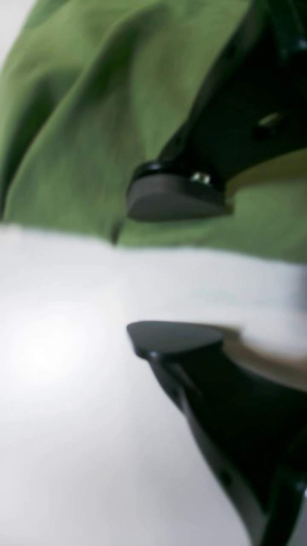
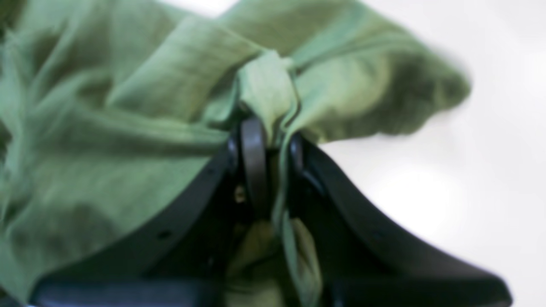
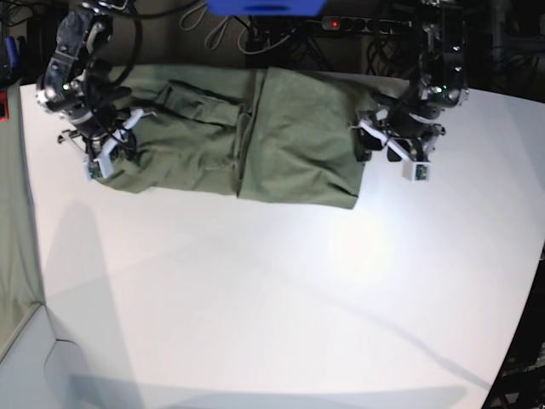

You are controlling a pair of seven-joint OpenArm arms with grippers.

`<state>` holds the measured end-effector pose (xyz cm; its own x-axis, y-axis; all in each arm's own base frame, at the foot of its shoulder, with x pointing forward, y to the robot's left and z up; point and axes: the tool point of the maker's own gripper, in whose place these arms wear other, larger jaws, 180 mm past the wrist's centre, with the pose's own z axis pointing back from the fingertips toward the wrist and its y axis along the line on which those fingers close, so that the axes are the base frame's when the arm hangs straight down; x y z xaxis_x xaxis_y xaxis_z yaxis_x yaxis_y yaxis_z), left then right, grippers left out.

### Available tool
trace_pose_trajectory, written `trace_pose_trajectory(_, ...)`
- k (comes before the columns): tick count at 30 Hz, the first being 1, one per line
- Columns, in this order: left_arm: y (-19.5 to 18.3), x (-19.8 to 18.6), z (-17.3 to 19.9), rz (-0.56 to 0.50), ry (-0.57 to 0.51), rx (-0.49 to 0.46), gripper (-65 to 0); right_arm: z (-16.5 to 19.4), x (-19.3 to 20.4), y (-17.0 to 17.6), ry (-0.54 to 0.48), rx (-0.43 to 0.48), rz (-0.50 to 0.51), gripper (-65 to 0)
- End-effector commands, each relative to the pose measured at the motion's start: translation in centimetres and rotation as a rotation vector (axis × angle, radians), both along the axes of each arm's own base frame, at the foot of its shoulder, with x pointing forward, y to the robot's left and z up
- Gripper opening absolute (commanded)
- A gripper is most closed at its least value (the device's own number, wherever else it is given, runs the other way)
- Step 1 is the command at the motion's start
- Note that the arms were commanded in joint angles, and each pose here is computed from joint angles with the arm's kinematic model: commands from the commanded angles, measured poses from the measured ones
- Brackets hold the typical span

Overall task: Layout the t-shirt on the table in an organized manner, then fold the t-shirt properly
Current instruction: 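Grasp the shirt end with the right gripper and fold it toward the left gripper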

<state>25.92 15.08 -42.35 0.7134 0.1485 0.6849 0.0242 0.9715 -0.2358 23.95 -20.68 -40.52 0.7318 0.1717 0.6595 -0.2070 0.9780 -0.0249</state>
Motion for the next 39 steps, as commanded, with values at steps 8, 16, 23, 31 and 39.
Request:
trace_pose_trajectory(8, 1.0, 0.4, 0.5, 0.06, -0.011, -0.01, -28.4, 6.7, 2.7, 1.8, -0.124, -0.108, 0.097, -65.0)
trace_pose_trajectory(16, 1.3, 0.5, 0.6, 0.071, -0.018, -0.009, -28.4, 6.3, 3.0, 7.0, -0.086, -0.22, 0.193, -65.0)
trace_pose_trajectory(23, 1.4, 0.5, 0.6, 0.074, -0.019, -0.007, -28.4, 6.7, 3.2, 13.5, -0.115, -0.252, 0.297, -65.0)
trace_pose_trajectory(31, 1.6, 0.8, -0.5, 0.085, 0.008, -0.014, -28.4, 7.6, 2.4, 19.1, -0.096, -0.393, 0.414, -65.0)
trace_pose_trajectory(39, 1.6, 1.2, -0.8, 0.089, 0.011, -0.02, -28.4, 9.6, 3.4, 21.2, -0.062, -0.539, 0.475, -65.0)
